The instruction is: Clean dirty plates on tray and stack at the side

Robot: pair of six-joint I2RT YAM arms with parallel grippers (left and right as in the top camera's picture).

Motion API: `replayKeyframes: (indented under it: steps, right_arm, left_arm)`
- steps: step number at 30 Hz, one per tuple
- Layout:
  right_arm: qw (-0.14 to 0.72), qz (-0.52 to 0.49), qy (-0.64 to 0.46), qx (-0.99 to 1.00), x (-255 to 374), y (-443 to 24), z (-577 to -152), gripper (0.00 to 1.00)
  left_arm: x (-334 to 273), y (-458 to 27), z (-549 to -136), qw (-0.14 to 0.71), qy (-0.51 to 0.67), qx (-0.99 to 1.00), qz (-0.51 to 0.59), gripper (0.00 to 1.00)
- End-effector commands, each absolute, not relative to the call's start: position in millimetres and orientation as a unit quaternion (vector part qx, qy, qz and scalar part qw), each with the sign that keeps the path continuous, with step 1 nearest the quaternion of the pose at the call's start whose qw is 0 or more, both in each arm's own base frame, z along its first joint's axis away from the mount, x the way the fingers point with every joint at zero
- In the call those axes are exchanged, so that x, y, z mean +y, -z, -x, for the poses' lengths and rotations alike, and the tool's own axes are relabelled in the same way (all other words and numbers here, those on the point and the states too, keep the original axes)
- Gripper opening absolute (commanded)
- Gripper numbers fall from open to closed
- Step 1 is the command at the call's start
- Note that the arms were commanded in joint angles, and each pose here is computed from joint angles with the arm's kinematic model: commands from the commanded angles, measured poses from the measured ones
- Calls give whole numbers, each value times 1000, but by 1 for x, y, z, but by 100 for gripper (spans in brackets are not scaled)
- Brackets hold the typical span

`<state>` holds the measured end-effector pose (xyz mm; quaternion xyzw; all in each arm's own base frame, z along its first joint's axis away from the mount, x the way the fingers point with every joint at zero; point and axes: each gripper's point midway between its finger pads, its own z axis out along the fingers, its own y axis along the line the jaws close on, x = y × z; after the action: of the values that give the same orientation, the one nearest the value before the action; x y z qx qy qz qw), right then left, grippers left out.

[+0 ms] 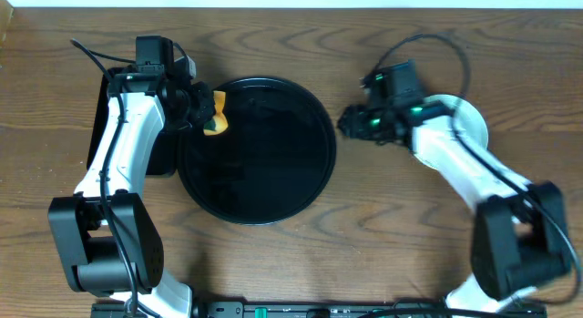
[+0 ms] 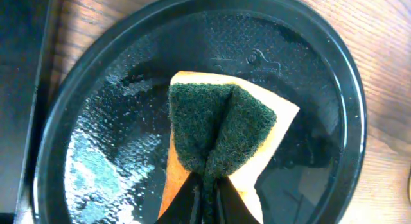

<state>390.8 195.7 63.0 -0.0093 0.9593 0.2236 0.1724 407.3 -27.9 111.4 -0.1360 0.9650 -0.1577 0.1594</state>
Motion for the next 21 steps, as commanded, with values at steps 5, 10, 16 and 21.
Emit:
replayKeyframes:
  steps: [5, 10, 16, 21]
  right_arm:
    - [122, 3, -205, 971, 219, -7, -379, 55]
    - [117, -5, -210, 971, 222, -1, -381, 38]
    - [118, -3, -206, 971, 223, 0, -381, 4]
    - [117, -5, -206, 972, 223, 0, -380, 1]
  left_arm:
    - [26, -104, -409, 177, 51, 976, 115, 8]
    - [59, -108, -414, 198, 25, 976, 87, 7]
    - [91, -107, -411, 205, 15, 971, 120, 7]
    - [108, -100, -409, 202, 12, 969, 140, 8]
